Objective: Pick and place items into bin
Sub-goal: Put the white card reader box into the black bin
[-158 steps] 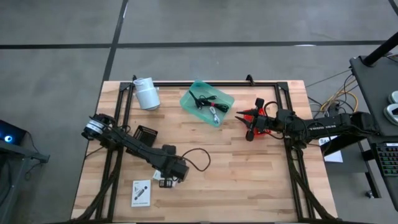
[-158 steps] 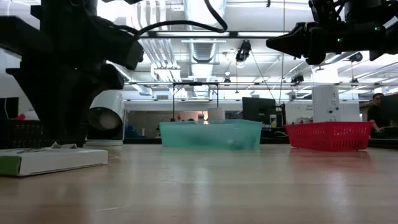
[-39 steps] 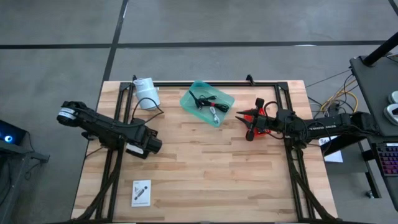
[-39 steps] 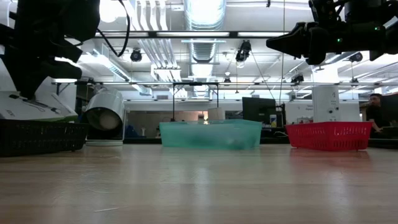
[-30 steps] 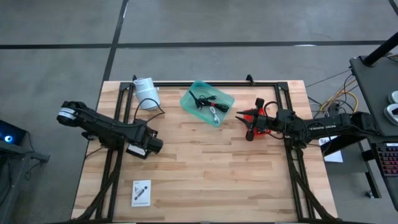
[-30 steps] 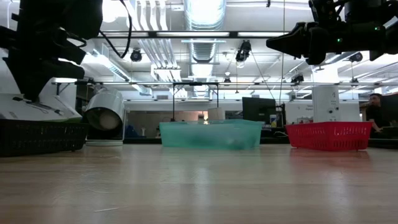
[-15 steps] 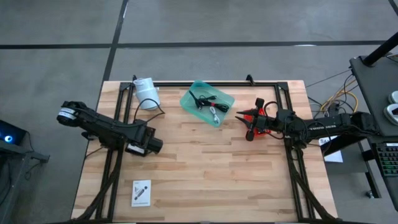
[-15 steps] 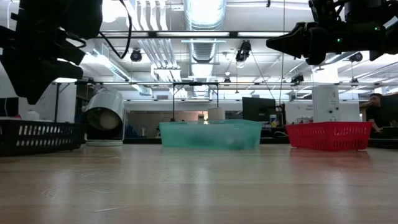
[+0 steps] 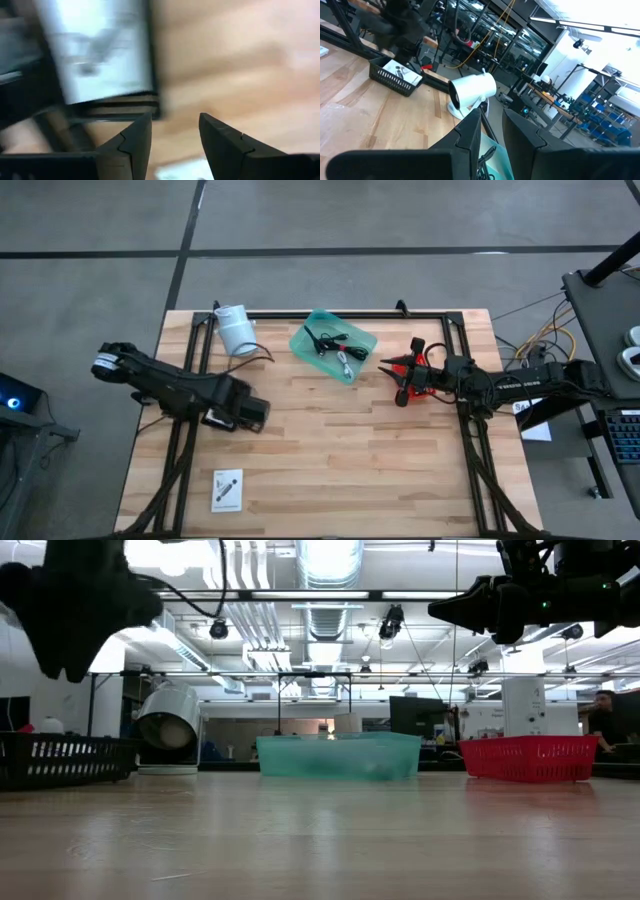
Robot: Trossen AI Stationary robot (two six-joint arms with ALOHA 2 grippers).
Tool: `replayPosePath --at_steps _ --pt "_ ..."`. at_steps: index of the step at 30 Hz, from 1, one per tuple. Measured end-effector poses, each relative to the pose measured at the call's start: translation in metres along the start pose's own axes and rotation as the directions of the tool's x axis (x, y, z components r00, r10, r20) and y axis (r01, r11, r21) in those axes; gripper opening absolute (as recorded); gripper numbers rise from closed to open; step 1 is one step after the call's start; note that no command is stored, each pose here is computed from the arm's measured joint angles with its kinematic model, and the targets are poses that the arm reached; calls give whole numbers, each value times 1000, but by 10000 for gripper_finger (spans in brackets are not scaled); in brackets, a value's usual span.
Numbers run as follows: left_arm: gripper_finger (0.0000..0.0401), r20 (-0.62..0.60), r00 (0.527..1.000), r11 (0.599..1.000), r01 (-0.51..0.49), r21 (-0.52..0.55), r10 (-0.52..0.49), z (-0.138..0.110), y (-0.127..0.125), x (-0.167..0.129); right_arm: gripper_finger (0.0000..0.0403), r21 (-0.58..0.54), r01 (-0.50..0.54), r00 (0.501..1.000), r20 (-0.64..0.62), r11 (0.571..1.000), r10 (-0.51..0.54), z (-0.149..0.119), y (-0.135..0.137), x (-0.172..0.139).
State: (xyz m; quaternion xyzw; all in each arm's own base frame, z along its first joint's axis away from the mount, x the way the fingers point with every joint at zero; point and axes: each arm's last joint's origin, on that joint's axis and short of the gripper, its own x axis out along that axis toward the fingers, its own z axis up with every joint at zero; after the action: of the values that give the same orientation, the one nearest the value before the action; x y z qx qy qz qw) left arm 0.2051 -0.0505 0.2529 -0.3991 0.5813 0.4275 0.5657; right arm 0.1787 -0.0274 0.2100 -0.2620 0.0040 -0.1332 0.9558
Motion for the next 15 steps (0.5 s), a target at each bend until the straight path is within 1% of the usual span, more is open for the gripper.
replayPosePath --at_steps 2,4,5,7,8,10,12,15 --pt "148 -29 993 988 119 94 -117 -4 -12 0 68 0 0 1000 0 1000 0 0 0 0" --pt "148 -61 975 965 220 139 -214 -9 -25 1 68 0 0 1000 0 1000 0 0 0 0" --pt "148 -74 967 958 253 137 -245 -12 -30 2 68 0 0 1000 0 1000 0 0 0 0" --pt "148 -103 950 947 305 99 -296 -17 -40 4 68 0 0 1000 0 1000 0 0 0 0" --pt "148 -119 945 946 316 71 -306 -20 -44 6 68 0 0 1000 0 1000 0 0 0 0" --pt "148 -174 940 954 301 12 -294 -28 -50 11 68 0 0 1000 0 1000 0 0 0 0" --pt "148 -251 934 967 254 -29 -253 -39 -53 18 68 0 -1 1000 0 1000 1 0 0 0" --pt "148 -351 919 984 172 -51 -179 -58 -58 29 68 0 0 1000 0 1000 0 0 0 0"
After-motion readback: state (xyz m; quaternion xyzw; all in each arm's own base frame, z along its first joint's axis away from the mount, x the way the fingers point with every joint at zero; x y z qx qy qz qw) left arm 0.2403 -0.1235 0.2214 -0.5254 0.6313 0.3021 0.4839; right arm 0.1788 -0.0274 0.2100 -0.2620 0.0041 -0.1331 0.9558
